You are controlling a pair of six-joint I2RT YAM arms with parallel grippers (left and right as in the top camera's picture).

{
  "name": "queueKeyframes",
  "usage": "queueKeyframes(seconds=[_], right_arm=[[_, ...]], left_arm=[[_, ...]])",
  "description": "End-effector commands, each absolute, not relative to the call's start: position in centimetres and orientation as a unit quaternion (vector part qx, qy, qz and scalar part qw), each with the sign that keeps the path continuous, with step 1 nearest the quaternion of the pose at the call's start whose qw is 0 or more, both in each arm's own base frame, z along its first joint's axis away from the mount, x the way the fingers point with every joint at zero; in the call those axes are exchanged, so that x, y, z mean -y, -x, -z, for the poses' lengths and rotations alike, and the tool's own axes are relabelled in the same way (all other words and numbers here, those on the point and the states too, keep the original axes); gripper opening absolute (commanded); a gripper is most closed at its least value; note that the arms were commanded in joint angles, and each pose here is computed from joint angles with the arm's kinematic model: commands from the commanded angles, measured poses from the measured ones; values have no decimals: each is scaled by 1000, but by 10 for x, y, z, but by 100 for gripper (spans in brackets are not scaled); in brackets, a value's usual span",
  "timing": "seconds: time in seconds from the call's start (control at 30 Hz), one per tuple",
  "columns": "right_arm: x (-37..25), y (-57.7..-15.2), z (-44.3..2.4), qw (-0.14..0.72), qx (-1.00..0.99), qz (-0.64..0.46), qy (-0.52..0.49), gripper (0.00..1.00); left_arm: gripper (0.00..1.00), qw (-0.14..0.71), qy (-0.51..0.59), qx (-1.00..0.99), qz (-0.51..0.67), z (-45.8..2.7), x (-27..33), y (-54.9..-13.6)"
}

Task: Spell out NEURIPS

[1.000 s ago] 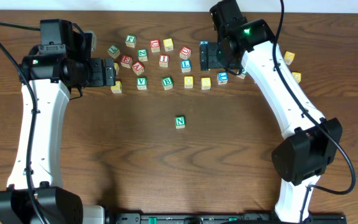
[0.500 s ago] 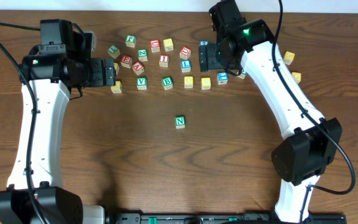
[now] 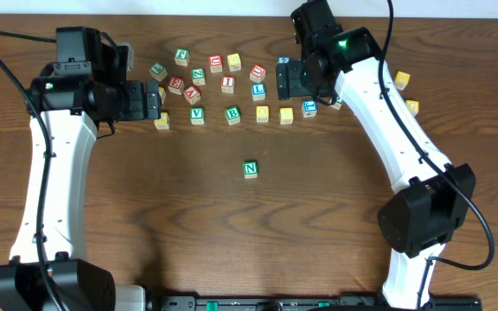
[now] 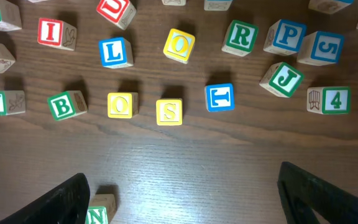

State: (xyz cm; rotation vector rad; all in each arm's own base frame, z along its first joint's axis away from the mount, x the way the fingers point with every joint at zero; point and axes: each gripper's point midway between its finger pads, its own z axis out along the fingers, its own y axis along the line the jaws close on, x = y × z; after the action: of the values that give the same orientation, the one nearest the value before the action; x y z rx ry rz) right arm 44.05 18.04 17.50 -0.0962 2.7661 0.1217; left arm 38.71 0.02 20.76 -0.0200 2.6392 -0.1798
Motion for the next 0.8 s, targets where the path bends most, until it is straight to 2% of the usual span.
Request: queueKeyframes(seconds=[0.0, 0.13, 0.5, 0.73, 0.77], right_arm=[[-183, -441, -178, 185, -981, -45, 42, 92], [-178, -439, -184, 184, -981, -47, 37, 93], [-160, -437, -196, 186, -981, -51, 19, 95], [-159, -436, -195, 182, -982, -52, 19, 95], [-160, -435, -195, 181, -982, -52, 19, 95]], left_arm=[[98, 256, 36, -962, 87, -219, 4, -390], [97, 253, 63, -960, 99, -219, 5, -390], [98, 283, 44, -953, 100, -228, 18, -403], [98, 300, 48, -952, 44, -244, 16, -425], [98, 295, 53, -953, 42, -249, 15, -438]])
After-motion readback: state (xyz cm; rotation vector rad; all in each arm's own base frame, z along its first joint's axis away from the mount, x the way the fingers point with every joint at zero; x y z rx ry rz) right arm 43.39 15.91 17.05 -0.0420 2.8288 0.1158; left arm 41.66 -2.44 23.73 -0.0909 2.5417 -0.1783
